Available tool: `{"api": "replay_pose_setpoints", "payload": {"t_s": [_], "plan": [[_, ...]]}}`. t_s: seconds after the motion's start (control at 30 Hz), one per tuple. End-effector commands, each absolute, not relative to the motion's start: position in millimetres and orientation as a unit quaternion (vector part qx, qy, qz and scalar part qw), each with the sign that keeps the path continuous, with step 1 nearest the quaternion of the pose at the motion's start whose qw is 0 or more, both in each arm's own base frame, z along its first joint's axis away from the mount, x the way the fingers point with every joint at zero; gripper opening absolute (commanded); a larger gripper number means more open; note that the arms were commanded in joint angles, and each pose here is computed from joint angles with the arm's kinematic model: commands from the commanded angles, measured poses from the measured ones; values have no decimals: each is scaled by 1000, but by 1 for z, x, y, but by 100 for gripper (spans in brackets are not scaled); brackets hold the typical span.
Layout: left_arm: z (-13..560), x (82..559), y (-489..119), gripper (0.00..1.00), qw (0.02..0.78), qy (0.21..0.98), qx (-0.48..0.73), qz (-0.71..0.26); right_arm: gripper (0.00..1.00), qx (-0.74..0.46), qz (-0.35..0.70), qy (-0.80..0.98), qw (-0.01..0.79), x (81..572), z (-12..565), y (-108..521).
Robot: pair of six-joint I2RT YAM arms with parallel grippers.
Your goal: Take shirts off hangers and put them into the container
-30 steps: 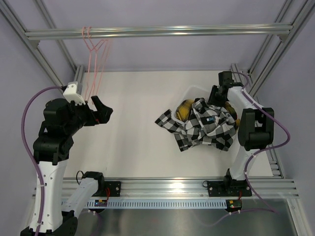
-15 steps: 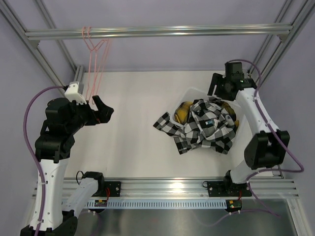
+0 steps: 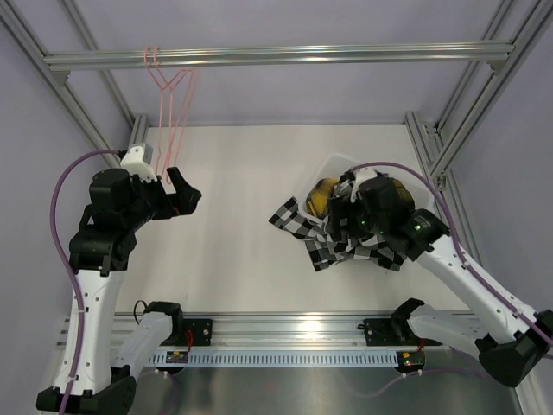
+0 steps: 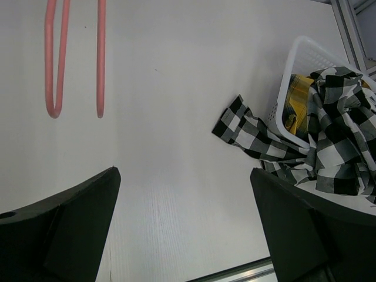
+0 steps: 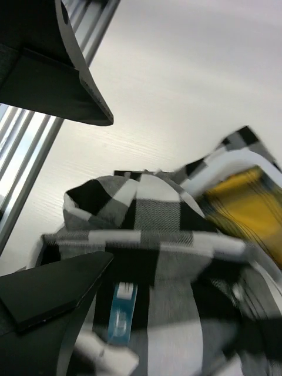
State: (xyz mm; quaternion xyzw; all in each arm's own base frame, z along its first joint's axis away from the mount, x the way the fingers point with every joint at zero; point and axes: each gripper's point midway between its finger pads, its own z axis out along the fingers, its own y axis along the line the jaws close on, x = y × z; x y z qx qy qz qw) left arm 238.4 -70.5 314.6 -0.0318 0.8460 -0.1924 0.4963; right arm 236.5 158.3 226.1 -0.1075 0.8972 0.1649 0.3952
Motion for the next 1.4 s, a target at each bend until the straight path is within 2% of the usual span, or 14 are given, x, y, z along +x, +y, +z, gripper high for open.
{"api": "replay_pose_setpoints", "payload": {"t_s": [0.0, 0.2, 0.33, 0.47, 0.63, 0.8, 1.07, 1.2, 1.3, 1.37], "plan": [[313, 249, -63, 99, 513, 840, -35, -173, 97, -202, 135, 887, 393, 226, 205, 195], [301, 245, -61, 99, 506, 845, -44, -170, 97, -315, 96, 882, 337, 222, 155, 260], [298, 239, -59, 99, 505, 846, -43, -165, 94, -373, 57, 870, 318, 241, 140, 282], [297, 232, -57, 99, 505, 848, -38, -158, 92, -460, -28, 848, 261, 259, 109, 282], [297, 225, -57, 99, 506, 847, -31, -158, 88, -526, -55, 820, 218, 271, 89, 288], [295, 221, -58, 99, 505, 848, -26, -159, 86, -542, -90, 820, 160, 278, 55, 273], [290, 220, -64, 99, 500, 849, -17, -174, 83, -536, -85, 834, 104, 274, 16, 252], [291, 223, -66, 99, 500, 847, -15, -178, 75, -532, -77, 840, 75, 263, -1, 246], [290, 224, -66, 99, 498, 849, -14, -179, 63, -526, -77, 845, 55, 253, -12, 238], [289, 224, -67, 99, 496, 849, -13, -179, 49, -519, -76, 850, 42, 243, -18, 231]]}}
